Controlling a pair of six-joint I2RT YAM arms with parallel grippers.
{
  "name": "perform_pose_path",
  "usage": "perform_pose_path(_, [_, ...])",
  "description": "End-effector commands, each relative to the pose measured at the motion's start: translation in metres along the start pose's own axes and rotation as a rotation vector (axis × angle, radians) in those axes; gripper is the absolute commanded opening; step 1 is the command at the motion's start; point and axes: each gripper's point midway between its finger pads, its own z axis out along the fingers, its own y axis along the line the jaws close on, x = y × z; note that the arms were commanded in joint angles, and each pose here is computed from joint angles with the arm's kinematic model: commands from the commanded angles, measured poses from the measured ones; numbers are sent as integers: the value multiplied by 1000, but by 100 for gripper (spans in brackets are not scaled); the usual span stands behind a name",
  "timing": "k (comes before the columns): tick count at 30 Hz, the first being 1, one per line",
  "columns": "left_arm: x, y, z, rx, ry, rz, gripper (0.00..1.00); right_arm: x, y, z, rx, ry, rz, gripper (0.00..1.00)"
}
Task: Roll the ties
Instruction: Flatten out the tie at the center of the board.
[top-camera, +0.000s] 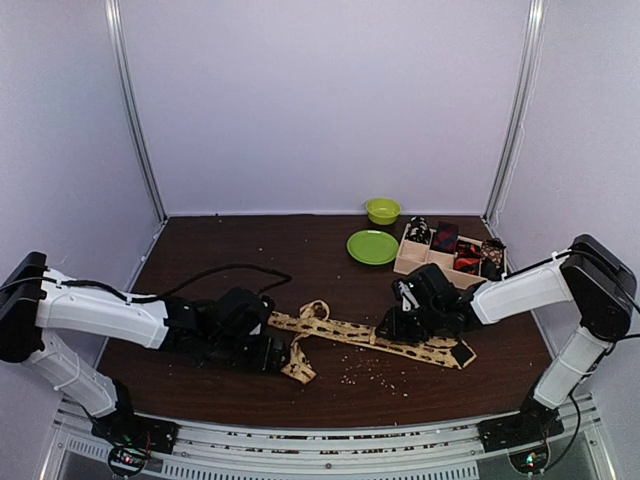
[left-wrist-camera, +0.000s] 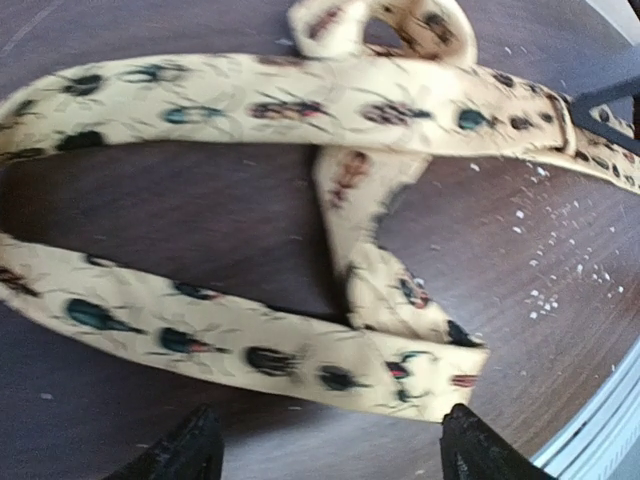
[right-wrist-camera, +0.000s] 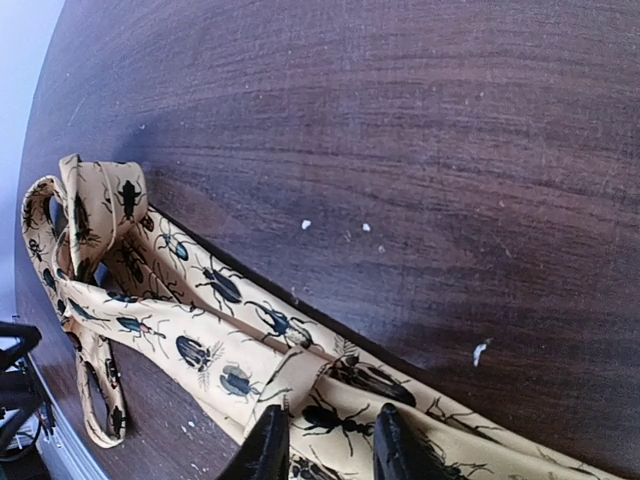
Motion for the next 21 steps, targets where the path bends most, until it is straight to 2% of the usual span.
perform_pose_path(1, [-1,-35,9,31,7,7,81,16,-17,7,41,40,8,29])
perform_pose_path(4, [8,-45,20,-4,48,31,83,24,-26,7,65,56,7,27])
perform_pose_path(7, [16,-34,27,-85,86,12,83,32,-36,6,96,70,0,25])
perform_pose_path(11, [23,-22,32,-139,105,-7,78,42,-49,2,135,92,-8,23])
perform_pose_path(16, [27,11,29,-239,113,-45,52,58,-68,-5,161,118,20,19])
perform_pose_path(21, [13,52,17,-327,102,-56,33,73,-82,-12,165,146,50,12])
